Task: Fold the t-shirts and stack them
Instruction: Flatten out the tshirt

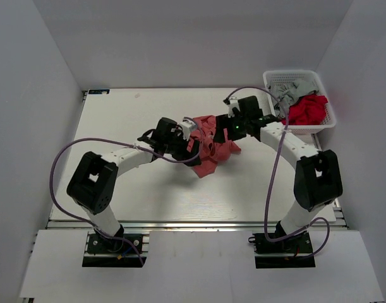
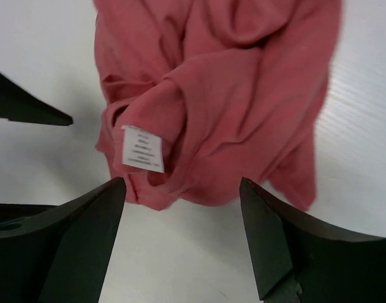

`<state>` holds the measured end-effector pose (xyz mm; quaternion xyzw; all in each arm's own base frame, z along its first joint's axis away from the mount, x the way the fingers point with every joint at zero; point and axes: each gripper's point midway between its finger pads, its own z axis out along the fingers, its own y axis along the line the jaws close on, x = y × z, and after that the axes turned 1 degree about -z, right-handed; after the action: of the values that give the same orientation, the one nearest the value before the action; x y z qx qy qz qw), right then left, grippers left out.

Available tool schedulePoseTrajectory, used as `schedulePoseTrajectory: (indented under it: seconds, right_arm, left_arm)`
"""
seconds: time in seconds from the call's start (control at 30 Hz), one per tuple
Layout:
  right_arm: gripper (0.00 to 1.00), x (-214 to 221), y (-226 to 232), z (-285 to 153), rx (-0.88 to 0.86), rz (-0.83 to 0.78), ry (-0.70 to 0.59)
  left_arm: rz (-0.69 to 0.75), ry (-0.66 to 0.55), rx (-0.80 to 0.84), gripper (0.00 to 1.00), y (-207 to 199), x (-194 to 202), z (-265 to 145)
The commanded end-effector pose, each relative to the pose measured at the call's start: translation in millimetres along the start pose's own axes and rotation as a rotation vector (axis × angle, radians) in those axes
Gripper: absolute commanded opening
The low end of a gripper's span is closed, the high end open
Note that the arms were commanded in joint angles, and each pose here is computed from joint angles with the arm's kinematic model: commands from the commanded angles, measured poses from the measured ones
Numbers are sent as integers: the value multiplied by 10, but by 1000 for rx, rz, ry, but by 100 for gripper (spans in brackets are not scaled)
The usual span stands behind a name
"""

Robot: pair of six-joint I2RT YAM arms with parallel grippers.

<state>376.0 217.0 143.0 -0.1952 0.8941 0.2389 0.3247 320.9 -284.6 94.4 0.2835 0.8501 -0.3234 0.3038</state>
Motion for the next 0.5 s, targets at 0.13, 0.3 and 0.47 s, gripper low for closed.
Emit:
schedulePoseTrajectory:
  seconds: [0.13, 0.3, 0.47]
  right_arm:
    - [73, 183, 116, 231, 31, -28, 97]
    - [71, 363, 77, 280, 51, 3, 146]
    - [68, 495, 98, 361, 40, 39, 163]
  left_arm:
    - [7, 35, -67, 94, 132, 27, 264]
    - [3, 59, -63, 75, 187, 10, 481]
    - [10, 46, -62, 35, 204, -11, 523]
